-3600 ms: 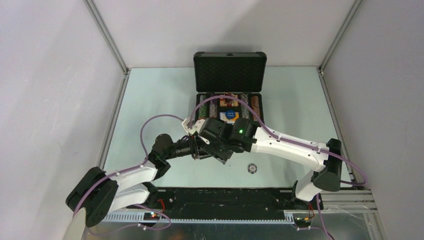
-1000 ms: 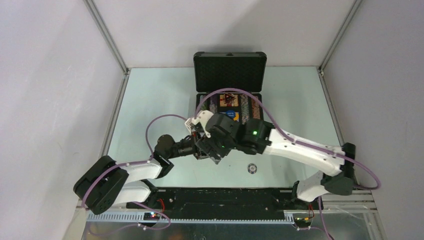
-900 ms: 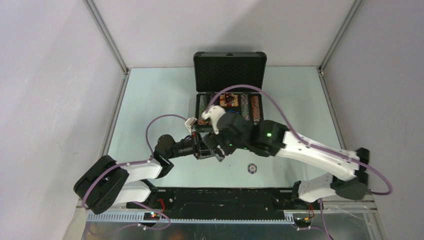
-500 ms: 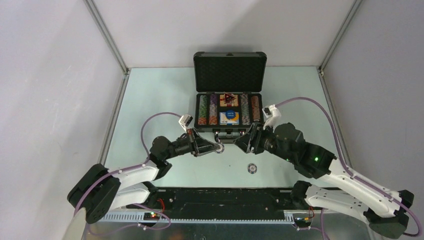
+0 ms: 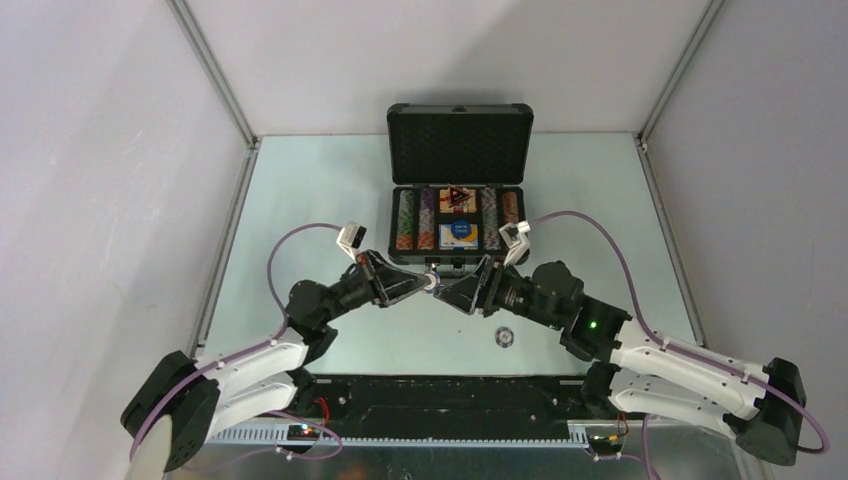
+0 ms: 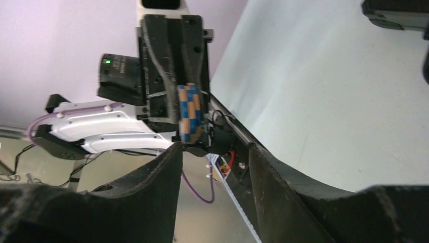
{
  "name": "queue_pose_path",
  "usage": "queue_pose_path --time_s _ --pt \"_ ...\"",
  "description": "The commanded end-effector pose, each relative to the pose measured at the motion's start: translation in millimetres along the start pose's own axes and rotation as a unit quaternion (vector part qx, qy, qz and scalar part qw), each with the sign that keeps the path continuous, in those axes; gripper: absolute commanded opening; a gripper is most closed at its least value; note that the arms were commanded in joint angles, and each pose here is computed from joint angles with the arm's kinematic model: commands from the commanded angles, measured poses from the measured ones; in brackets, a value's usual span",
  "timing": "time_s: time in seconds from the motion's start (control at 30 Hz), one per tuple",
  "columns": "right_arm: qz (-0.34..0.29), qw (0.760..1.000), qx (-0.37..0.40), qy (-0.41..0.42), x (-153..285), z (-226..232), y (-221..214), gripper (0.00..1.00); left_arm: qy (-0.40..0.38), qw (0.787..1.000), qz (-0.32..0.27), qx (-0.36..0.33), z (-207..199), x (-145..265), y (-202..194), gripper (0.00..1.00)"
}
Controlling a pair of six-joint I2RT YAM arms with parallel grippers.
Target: Pack up texas hold em set
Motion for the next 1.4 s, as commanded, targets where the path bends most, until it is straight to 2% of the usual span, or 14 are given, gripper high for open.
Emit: queue_pose_path --time_s 0.0,0.3,0.67,1.37 --pt "-0.033 0.996 0.003 0.079 1.2 37.9 14.9 0.54 -0.016 1.0 -0.023 -0.001 -7.8 2.9 4.3 0.0" --pt "-0.044 0.997 0.018 0.067 12.3 36.9 15.4 0.51 -0.022 0.999 -0.032 -0.002 -11.5 4.7 5.9 0.0" --pt "-0.046 0.995 0.019 0.084 -1.9 39.9 17.5 0.5 -0.036 0.999 -0.021 -0.008 -20.6 5.9 3.2 0.0" --pt "-0.042 0.994 0.017 0.103 -16.8 40.9 19.2 0.29 -0.037 0.999 -0.014 -0.007 -20.0 7.4 -0.4 0.0"
Point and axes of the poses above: each gripper's point midway between its finger pads, its own x axis back along the fingers, its own z axis along the line the jaws close on, y = z × x, the point moved 3 cm from there along x, back along the fingers, and after that the axes turned 2 degrees about -x, right-handed, at the moved point
